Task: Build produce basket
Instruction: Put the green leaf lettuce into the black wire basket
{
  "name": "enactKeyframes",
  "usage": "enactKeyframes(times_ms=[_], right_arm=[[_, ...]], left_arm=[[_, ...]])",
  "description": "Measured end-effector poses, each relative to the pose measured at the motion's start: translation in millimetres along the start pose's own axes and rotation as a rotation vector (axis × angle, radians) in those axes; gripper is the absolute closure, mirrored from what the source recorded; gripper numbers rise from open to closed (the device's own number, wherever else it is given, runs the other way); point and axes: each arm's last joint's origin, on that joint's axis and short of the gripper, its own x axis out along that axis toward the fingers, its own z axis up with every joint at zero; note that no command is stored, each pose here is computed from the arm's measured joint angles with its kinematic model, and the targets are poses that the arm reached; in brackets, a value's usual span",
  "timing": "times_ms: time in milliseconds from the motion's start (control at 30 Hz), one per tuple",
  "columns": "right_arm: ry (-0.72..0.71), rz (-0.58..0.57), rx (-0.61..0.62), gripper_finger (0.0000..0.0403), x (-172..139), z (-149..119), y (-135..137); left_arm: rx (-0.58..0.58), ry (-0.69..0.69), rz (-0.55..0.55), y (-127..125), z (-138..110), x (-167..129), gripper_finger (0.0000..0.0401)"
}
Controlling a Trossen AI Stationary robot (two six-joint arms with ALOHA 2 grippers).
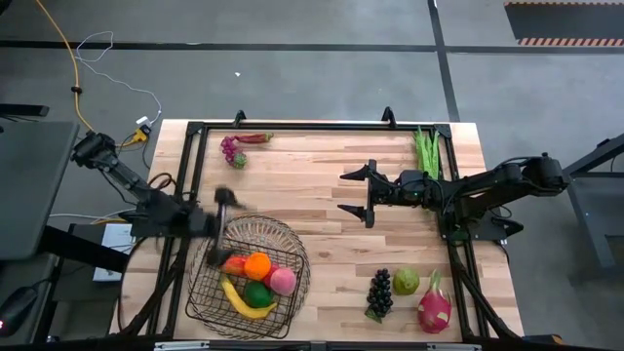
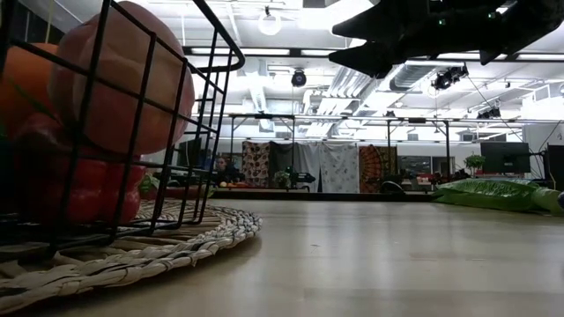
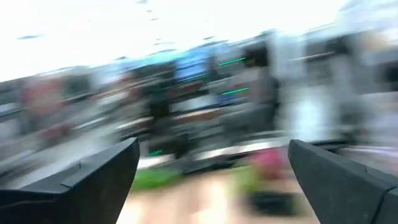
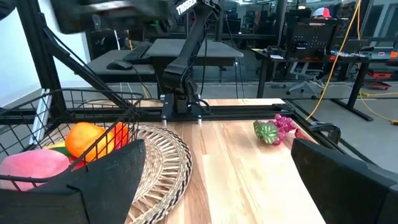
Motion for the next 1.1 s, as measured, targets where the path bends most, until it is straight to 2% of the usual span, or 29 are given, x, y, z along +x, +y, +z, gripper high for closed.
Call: enactKeyframes(times_ms=[67, 100, 167, 367, 467, 600, 867, 933, 967, 1100], right_arm=[[-0.004, -0.003, 0.000, 0.0008, 0, 0, 0], [-0.008, -0.010, 0.000, 0.0008, 0, 1, 0], [-0.014, -0.034, 0.001, 0.0008, 0, 1, -1], [-0.013, -0.073, 0.001, 0.0008, 0, 1, -2], [-0.012, -0.073, 0.001, 0.0008, 0, 1, -2], [-0.004, -0.073, -0.021, 0.0008, 0, 1, -2], [-0.009, -0.082, -0.018, 0.0008, 0, 1, -2], [-0.002, -0.157, 0.025, 0.0008, 0, 1, -4], [0.015, -0.238, 0.052, 0.0008, 0, 0, -7], [0.191, -0.674, 0.149, 0.0008, 0, -3, -23]], left_arm=[[0.016, 0.082, 0.214, 14, -8, 6, 0.0001], [0.011, 0.122, 0.278, 21, -14, 9, 0.0001], [-0.028, 0.177, 0.331, 36, -24, 15, 0.0001], [-0.212, 0.249, 0.245, 78, -45, 27, 0.0002], [-0.270, 0.259, 0.198, 90, -52, 28, 0.0002], [-0.295, 0.224, 0.089, 90, -58, 28, 0.0002], [-0.288, 0.187, 0.086, 84, -54, 29, 0.0002], [-0.287, 0.190, 0.088, 84, -54, 29, 0.0002], [-0.287, 0.190, 0.093, 84, -54, 29, 0.0002], [-0.286, 0.191, 0.102, 84, -54, 29, 0.0002]])
